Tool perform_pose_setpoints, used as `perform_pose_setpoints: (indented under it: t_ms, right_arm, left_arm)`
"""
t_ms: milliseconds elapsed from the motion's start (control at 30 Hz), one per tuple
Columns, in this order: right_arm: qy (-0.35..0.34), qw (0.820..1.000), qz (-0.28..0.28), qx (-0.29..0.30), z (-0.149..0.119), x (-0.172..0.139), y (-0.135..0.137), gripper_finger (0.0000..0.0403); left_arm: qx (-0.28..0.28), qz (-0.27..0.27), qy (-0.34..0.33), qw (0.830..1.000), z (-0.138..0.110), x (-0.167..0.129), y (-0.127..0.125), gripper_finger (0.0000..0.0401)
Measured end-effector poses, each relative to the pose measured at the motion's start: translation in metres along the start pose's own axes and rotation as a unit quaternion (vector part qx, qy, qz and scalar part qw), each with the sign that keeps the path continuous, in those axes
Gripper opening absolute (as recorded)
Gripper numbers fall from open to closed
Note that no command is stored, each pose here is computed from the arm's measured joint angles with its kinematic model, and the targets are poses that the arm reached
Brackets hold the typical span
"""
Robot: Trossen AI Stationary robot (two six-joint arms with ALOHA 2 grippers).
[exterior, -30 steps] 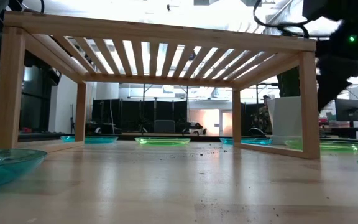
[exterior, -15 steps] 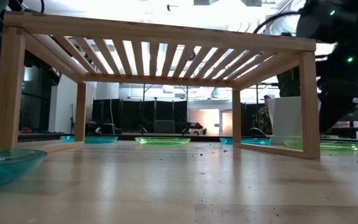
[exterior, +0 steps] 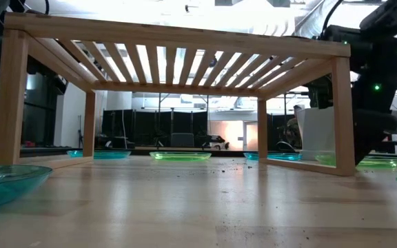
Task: Place and stack plates onto a shelf
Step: Put the green plate on the shelf
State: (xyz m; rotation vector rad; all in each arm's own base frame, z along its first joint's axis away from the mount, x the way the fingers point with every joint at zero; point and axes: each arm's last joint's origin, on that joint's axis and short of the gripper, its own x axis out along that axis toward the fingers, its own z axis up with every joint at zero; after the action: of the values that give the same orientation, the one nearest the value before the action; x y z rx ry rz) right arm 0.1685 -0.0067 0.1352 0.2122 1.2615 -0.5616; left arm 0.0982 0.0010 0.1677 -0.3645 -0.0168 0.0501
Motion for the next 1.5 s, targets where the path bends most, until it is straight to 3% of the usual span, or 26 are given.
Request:
perform_pose_setpoints:
  t_ms: [167, 300, 633, 1033, 1500]
  right_arm:
    - [0.001, 1.0, -0.011, 0.013, -0.004, 0.005, -0.003, 0.0221]
    - [-0.001, 0.999, -0.03, 0.026, -0.004, 0.006, -0.007, 0.019]
    - [0.018, 0.998, -0.061, 0.028, -0.004, 0.016, -0.007, 0.0011]
    - [-0.014, 0.997, -0.043, 0.054, 0.009, -0.012, -0.011, 0.0]
    - [-0.089, 0.994, 0.001, 0.065, 0.029, -0.085, -0.024, 0.0]
  left_arm:
    - [0.0, 0.0, 0.0, 1.0, 0.0, 0.0, 0.0, 0.0]
    - [0.0, 0.0, 0.0, 1.0, 0.0, 0.0, 0.0, 0.0]
    - [0.0, 0.0, 0.0, 1.0, 0.0, 0.0, 0.0, 0.0]
    - [0.0, 0.0, 0.0, 1.0, 0.0, 0.0, 0.0, 0.0]
    - [0.0, 0.0, 0.0, 1.0, 0.0, 0.0, 0.0, 0.0]
